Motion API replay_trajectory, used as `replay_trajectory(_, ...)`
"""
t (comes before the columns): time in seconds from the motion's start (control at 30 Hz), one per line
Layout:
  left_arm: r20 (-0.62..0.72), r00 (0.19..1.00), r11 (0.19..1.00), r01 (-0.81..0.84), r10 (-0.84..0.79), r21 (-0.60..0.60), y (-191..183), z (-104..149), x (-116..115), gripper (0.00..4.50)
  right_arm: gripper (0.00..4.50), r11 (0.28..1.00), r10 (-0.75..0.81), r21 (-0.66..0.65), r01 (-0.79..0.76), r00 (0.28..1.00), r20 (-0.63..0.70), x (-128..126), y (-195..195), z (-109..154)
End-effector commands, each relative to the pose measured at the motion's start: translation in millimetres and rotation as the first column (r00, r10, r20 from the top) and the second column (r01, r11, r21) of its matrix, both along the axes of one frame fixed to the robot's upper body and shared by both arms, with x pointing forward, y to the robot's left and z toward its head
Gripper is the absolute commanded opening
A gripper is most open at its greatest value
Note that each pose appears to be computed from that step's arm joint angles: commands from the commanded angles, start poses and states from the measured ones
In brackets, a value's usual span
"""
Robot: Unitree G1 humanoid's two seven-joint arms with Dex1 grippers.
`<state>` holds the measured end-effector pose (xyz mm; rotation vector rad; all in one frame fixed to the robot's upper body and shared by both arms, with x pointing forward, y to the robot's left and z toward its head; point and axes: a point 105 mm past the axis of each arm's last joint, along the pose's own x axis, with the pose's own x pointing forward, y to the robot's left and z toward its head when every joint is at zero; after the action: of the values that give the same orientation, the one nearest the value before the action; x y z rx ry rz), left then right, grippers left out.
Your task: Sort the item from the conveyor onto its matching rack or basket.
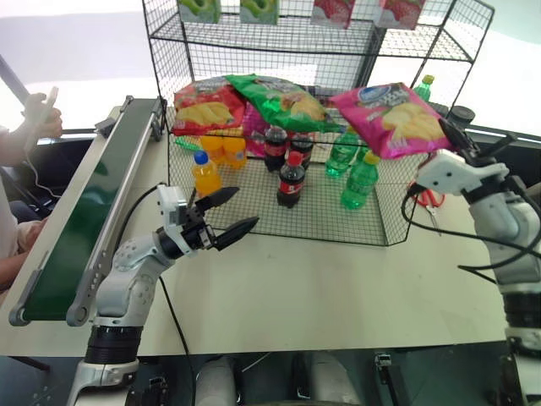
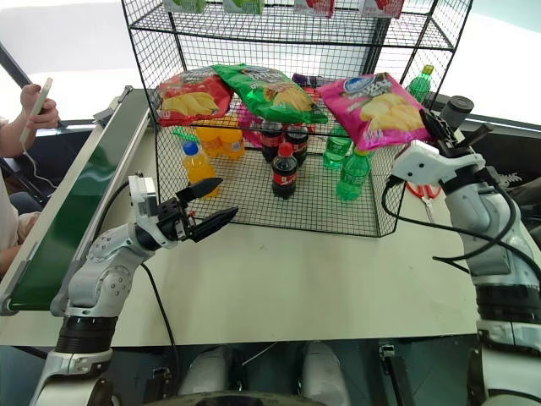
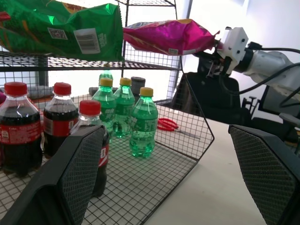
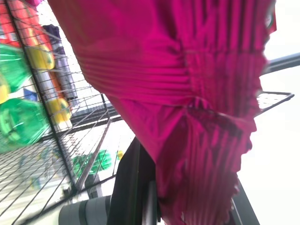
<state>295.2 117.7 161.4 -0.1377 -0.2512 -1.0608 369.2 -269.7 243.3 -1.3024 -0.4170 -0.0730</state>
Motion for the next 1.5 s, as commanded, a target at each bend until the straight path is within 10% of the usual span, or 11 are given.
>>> replay_trajectory(0.03, 0.052, 0.999, 1.0, 0.004, -0.004, 0.004, -5.3, 9.3, -3.5, 4.5, 0.07, 1.0, -0.01, 0.003, 0.01, 0.999, 0.045, 14.1, 1.9, 11.8)
replay_trajectory(0.43, 0.048, 0.999, 1.0, -0.004, 0.004, 0.001, -9.5, 8.2, -6.5, 4.5, 0.07, 0.997, -0.033, 0.075, 0.03, 0.999, 0.034, 38.7, -3.7, 24.7)
replay_trajectory(0.47, 0.048, 0.999, 1.0, -0.005, 0.005, -0.003, -9.3, 8.6, -6.6, 4.5, 1.15, 0.997, -0.028, 0.071, 0.026, 0.999, 0.03, 39.5, -2.1, 24.1)
replay_trajectory(0.73, 0.042, 0.999, 1.0, -0.011, 0.011, 0.008, -11.2, 5.0, -9.2, 4.5, 4.44, 0.991, 0.046, 0.13, -0.042, 0.998, -0.035, 35.4, 2.2, 26.0)
replay_trajectory(1.27, 0.024, 1.0, 1.0, -0.002, 0.002, 0.023, -18.6, -3.6, -12.9, 4.5, 4.44, 0.867, 0.327, 0.463, -0.183, 0.91, -0.253, 11.9, 12.7, 26.8)
replay_trajectory(1.5, 0.028, 1.0, 0.999, 0.0, -0.001, 0.039, -19.4, -5.6, -13.8, 4.5, 4.44, 0.909, 0.351, 0.319, -0.268, 0.905, -0.241, 0.8, 28.5, 27.3)
